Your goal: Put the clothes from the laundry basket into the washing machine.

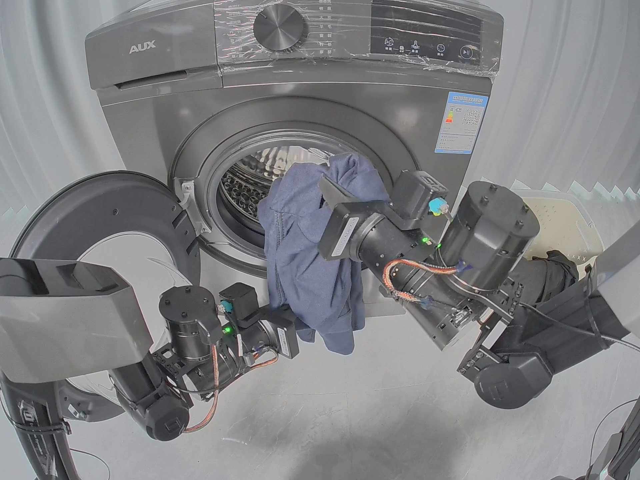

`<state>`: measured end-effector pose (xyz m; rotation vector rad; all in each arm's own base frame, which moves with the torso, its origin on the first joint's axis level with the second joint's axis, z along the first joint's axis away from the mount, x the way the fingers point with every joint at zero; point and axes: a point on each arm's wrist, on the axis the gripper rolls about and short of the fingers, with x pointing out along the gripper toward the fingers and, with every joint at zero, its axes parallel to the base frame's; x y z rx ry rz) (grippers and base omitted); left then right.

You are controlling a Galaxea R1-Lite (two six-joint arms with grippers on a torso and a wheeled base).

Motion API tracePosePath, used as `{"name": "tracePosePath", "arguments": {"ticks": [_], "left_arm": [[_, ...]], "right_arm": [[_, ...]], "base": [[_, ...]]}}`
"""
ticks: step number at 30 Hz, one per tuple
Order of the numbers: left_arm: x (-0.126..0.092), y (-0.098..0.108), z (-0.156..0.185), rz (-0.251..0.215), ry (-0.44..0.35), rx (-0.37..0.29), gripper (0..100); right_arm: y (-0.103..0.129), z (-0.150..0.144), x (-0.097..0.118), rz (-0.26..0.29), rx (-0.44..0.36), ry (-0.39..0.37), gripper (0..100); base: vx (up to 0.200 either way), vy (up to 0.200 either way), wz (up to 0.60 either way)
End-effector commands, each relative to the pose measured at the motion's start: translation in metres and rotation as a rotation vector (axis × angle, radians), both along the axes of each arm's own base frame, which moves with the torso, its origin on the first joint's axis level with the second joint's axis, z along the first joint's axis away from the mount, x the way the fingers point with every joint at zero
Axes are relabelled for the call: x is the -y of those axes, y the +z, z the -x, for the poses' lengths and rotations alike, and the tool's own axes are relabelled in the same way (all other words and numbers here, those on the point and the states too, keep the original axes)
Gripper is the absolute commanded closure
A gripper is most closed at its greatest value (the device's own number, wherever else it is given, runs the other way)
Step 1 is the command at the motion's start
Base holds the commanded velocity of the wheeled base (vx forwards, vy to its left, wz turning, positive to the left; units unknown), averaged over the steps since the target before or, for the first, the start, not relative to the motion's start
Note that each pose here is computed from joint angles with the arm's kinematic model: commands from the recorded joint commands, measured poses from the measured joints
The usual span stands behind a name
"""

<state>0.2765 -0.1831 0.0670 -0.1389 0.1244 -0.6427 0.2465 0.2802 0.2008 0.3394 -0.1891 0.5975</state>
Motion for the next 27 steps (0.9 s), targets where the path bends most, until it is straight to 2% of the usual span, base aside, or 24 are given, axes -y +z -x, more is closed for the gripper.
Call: {"name": "tracePosePath", "arguments": {"ticks": [1, 6, 7, 9, 12, 16, 20, 21, 22, 24, 27], "left_arm": [[-0.004, 0.016, 0.019, 0.011, -0.026, 0.020, 100], [-0.004, 0.019, 0.032, 0.005, -0.049, 0.011, 100], [-0.006, 0.020, 0.034, 0.005, -0.049, 0.011, 100], [-0.007, 0.024, 0.037, 0.008, -0.051, 0.016, 100], [-0.013, 0.033, 0.043, 0.022, -0.046, 0.034, 100], [-0.021, 0.050, 0.052, 0.067, -0.038, 0.064, 100], [-0.031, 0.075, 0.060, 0.137, -0.025, 0.128, 100], [-0.031, 0.076, 0.060, 0.139, -0.024, 0.129, 100], [-0.037, 0.086, 0.062, 0.174, -0.012, 0.150, 100], [-0.040, 0.093, 0.064, 0.203, -0.010, 0.165, 100], [-0.040, 0.095, 0.065, 0.208, -0.009, 0.171, 100]], "right_arm": [[-0.006, -0.001, -0.001, 0.008, -0.006, 0.001, 100], [-0.015, 0.001, 0.001, 0.034, -0.026, 0.000, 100], [-0.017, 0.001, 0.002, 0.039, -0.031, 0.004, 0], [-0.019, 0.001, 0.005, 0.043, -0.037, 0.004, 0], [-0.028, 0.005, 0.014, 0.082, -0.062, -0.002, 0], [-0.038, 0.018, 0.032, 0.149, -0.104, 0.012, 0], [-0.053, 0.030, 0.060, 0.230, -0.167, 0.023, 0], [-0.054, 0.030, 0.061, 0.235, -0.169, 0.021, 0], [-0.059, 0.033, 0.070, 0.271, -0.191, 0.010, 0], [-0.067, 0.035, 0.077, 0.303, -0.210, 0.007, 0], [-0.073, 0.037, 0.081, 0.319, -0.227, 0.020, 0]], "base": [[0.000, 0.000, 0.00], [0.000, 0.000, 0.00], [0.000, 0.000, 0.00], [0.000, 0.000, 0.00], [0.000, 0.000, 0.00], [0.000, 0.000, 0.00], [0.000, 0.000, 0.00], [0.000, 0.000, 0.00], [0.000, 0.000, 0.00], [0.000, 0.000, 0.00], [0.000, 0.000, 0.00]]}}
